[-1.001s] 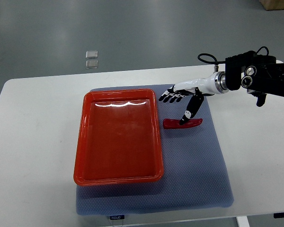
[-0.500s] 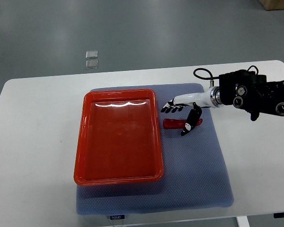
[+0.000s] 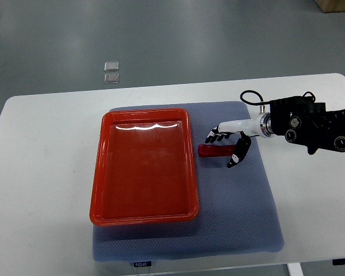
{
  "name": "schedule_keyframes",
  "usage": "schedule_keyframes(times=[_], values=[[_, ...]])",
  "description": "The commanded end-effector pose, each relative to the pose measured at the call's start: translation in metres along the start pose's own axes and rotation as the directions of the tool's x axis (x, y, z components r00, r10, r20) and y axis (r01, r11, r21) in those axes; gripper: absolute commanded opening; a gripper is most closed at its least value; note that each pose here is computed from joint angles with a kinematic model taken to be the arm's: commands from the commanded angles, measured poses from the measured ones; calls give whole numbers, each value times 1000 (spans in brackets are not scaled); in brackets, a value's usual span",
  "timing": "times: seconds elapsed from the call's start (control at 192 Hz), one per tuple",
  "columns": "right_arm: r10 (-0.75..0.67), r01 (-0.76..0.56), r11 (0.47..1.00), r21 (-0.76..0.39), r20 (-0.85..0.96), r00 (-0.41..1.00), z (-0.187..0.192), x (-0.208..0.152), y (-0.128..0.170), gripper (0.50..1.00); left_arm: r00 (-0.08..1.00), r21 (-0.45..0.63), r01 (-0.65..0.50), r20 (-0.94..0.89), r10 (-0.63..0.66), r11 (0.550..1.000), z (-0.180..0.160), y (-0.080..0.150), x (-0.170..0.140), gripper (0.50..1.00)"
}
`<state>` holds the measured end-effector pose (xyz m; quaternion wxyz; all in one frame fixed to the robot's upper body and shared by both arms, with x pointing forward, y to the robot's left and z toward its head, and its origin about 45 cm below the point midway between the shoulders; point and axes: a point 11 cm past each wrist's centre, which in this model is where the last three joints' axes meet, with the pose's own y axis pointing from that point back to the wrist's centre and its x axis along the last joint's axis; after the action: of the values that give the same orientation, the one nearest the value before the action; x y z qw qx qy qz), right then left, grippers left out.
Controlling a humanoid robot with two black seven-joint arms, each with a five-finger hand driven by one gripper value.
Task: Place red pepper on red tray
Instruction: 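Close the right hand fingers around the red pepper on the mat, then lift the pepper with the right hand and carry it over the tray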
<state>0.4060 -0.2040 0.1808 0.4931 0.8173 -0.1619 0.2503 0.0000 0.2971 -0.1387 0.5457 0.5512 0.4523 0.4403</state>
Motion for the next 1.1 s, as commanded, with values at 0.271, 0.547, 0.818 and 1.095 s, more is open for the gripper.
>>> schedule_keyframes(times=[0.271, 0.547, 0.818, 1.095], values=[[12, -12, 1000, 3, 0, 1000, -2, -1, -3, 682, 1000, -1, -1, 0, 1, 1000, 0, 0, 0, 1000], [10, -10, 1000, 6, -7, 1000, -3, -2, -4, 547, 1000, 1, -4, 0, 4, 1000, 0, 0, 1, 1000], [36, -36, 999, -8, -5, 999, 3, 10, 3, 507, 1000, 1, -4, 0, 4, 1000, 0, 0, 1, 1000], [106, -106, 994, 20, -47, 993, -18, 54, 23, 507, 1000, 1, -4, 0, 4, 1000, 0, 0, 1, 1000]])
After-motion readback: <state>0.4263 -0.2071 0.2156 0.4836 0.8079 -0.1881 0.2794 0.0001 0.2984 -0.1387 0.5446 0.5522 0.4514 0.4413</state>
